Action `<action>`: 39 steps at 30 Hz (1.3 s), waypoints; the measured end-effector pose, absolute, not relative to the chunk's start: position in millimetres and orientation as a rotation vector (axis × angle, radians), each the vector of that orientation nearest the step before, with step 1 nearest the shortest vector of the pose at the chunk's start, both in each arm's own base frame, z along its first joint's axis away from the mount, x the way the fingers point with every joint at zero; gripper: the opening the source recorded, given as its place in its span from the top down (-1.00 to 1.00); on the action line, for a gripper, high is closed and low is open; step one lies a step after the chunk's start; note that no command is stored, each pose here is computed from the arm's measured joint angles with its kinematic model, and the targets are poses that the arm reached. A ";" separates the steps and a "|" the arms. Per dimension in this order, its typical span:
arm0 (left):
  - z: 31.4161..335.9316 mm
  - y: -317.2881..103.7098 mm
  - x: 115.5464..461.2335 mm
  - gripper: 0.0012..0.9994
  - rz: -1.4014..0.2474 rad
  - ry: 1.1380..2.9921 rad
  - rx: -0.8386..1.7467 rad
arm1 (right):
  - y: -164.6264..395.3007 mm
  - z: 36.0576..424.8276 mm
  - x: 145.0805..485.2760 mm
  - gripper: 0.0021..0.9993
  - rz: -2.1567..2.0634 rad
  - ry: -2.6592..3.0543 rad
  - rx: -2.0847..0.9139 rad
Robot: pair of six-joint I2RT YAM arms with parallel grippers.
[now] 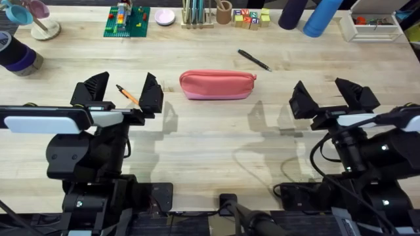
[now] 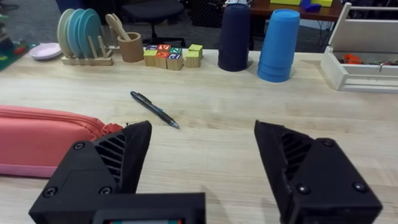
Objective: Unzip the bag, pick up the pens from the table one at a time and place them inside, then zip the bag closed.
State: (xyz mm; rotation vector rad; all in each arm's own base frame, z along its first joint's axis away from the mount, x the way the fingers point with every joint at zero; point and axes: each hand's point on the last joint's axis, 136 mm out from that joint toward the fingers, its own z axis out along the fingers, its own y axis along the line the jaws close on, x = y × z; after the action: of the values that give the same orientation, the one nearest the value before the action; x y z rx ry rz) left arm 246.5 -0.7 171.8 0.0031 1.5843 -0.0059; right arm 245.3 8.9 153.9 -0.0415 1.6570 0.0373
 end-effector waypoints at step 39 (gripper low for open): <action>275.7 -20.5 265.1 -0.99 -0.147 1.983 0.040 | 7.5 257.5 235.3 -0.99 0.046 2.072 -0.020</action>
State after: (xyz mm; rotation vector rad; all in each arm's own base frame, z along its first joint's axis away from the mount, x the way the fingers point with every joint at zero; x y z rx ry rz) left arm 265.1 -20.5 275.7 0.0396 1.9825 -0.1472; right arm 235.3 7.5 257.5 -0.0203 2.0724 0.0456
